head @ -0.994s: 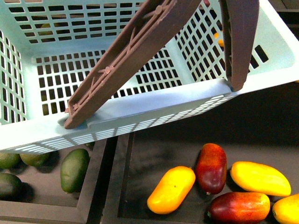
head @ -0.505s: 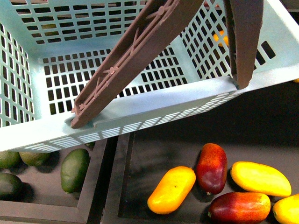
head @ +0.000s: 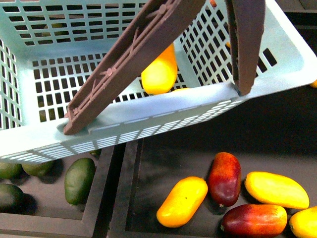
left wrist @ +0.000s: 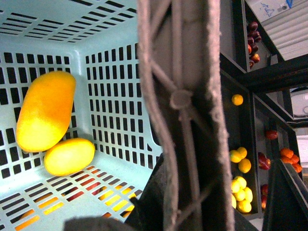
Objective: Pick lemon and mango into basket
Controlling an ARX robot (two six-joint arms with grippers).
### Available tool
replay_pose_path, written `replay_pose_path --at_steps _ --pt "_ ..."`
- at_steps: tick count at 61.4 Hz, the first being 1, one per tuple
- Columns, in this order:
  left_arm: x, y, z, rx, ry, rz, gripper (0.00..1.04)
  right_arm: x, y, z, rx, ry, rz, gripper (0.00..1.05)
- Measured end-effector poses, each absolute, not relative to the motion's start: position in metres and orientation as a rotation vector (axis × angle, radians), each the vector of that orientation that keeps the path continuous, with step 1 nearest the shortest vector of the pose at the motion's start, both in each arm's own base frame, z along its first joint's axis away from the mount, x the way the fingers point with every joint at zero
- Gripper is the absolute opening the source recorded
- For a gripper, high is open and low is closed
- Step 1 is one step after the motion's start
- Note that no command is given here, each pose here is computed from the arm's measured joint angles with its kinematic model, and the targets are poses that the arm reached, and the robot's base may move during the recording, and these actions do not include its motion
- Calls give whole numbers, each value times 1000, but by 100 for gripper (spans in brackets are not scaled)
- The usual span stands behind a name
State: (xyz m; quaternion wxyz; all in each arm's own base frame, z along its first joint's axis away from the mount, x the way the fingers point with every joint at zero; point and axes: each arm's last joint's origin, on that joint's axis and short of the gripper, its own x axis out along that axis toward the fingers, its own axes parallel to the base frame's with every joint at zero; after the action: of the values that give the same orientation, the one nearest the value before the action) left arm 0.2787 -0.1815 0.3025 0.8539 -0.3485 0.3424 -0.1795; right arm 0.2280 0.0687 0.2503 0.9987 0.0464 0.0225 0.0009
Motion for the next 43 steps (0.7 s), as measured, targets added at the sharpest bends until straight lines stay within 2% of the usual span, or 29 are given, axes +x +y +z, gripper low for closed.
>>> replay_pose_path --at_steps 5,26,43 --pt "278 -182 303 -735 726 -386 5 214 57 239 55 -3 12 60" --pt "278 -183 303 -738 733 -397 5 176 26 202 8 8 5 2" --pt "278 -182 303 -736 728 -390 5 154 14 187 3 9 3 2"
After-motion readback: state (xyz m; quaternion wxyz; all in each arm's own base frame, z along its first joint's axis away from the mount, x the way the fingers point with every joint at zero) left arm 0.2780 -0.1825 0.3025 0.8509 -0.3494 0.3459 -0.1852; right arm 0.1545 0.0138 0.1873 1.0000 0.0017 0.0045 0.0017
